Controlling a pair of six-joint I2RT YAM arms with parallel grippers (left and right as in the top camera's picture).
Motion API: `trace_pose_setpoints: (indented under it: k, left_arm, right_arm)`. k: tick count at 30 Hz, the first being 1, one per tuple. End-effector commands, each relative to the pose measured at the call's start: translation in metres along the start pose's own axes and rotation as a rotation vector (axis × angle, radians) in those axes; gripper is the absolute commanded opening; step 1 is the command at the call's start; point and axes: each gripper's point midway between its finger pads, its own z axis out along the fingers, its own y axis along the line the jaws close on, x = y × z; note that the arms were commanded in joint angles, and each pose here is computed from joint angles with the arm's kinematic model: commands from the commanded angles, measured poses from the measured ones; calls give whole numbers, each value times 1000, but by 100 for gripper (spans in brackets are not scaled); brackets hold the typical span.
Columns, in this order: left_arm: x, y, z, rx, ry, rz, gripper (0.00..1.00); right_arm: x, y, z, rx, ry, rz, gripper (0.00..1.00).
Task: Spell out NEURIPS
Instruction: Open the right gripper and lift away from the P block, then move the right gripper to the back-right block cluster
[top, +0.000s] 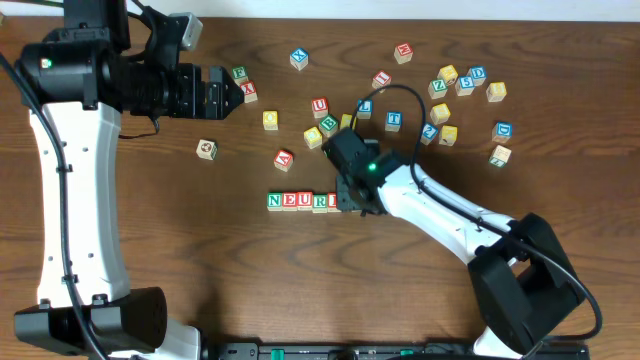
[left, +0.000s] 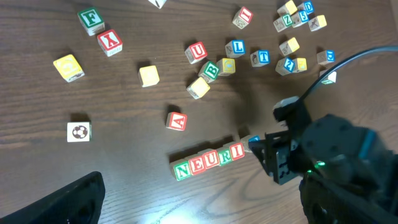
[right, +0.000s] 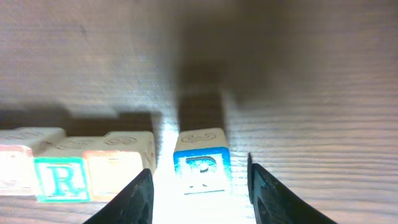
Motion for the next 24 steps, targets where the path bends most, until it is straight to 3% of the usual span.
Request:
trace_pose_setpoints:
  k: [1,7,11,18,24]
  left_arm:
    - [-3,-4,-7,5,-21,23,98]
    - [-3,-4,-7,5,-21,22,98]
    - [-3,-4,-7,5,-21,23,98]
    - [-3,-4,-7,5,-21,22,98]
    - [-3,-4,-7,5,-21,22,98]
  right_arm:
    - [-26,-1,-16,38,-68,-14,45]
    - [-62,-11,-47,91,-149,-12,49]
    - [-108,-38,-78,75,-197,2,68]
    - [-146,-90,-106,-42,-175,114,70]
    - [-155,-137,-123,-28,-159,152,77]
